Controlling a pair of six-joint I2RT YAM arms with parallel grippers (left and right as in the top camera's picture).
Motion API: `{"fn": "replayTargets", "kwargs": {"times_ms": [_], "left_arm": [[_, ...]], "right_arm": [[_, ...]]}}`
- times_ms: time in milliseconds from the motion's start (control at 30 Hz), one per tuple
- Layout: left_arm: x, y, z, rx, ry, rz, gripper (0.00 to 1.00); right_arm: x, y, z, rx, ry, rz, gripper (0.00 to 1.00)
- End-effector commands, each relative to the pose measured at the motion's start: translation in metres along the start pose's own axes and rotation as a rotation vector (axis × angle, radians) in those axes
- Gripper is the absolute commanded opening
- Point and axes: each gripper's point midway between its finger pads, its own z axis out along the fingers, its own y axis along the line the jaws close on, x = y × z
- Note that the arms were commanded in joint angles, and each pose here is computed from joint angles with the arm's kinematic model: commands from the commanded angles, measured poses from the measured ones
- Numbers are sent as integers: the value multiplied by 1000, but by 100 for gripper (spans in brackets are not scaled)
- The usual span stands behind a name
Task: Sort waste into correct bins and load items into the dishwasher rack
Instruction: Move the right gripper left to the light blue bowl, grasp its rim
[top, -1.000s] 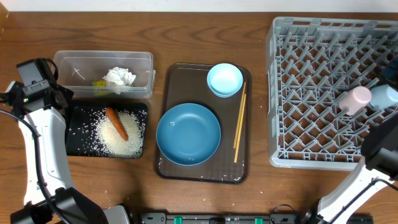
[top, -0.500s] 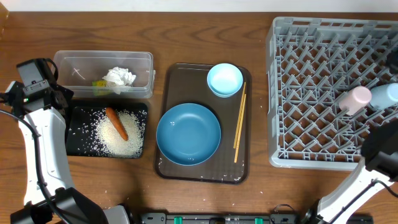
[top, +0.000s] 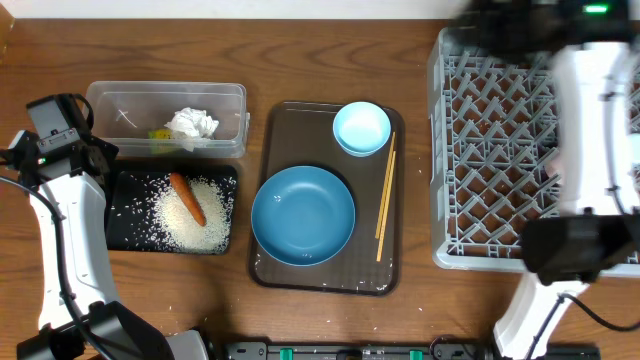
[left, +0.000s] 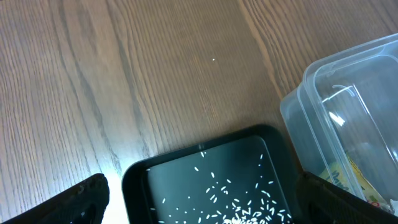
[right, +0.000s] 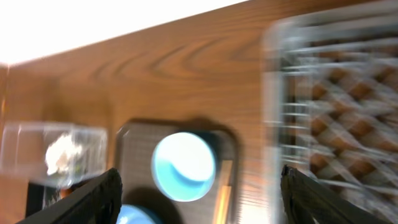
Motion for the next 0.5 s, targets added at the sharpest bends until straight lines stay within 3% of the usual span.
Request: {"fn": "replayTargets", "kwargs": {"times_ms": [0, 167, 300, 467], "left_arm": [[-3, 4, 0, -18, -11, -19, 97], [-3, 4, 0, -18, -11, -19, 97], [-3, 4, 0, -18, -11, -19, 97], [-3, 4, 0, -18, -11, -19, 97]], "right_arm": [[25, 36, 46, 96, 41, -138, 82], [67, 72, 114, 251, 70, -232, 82], [104, 87, 165, 273, 133, -299, 81], [144, 85, 207, 303, 219, -281, 73]]}}
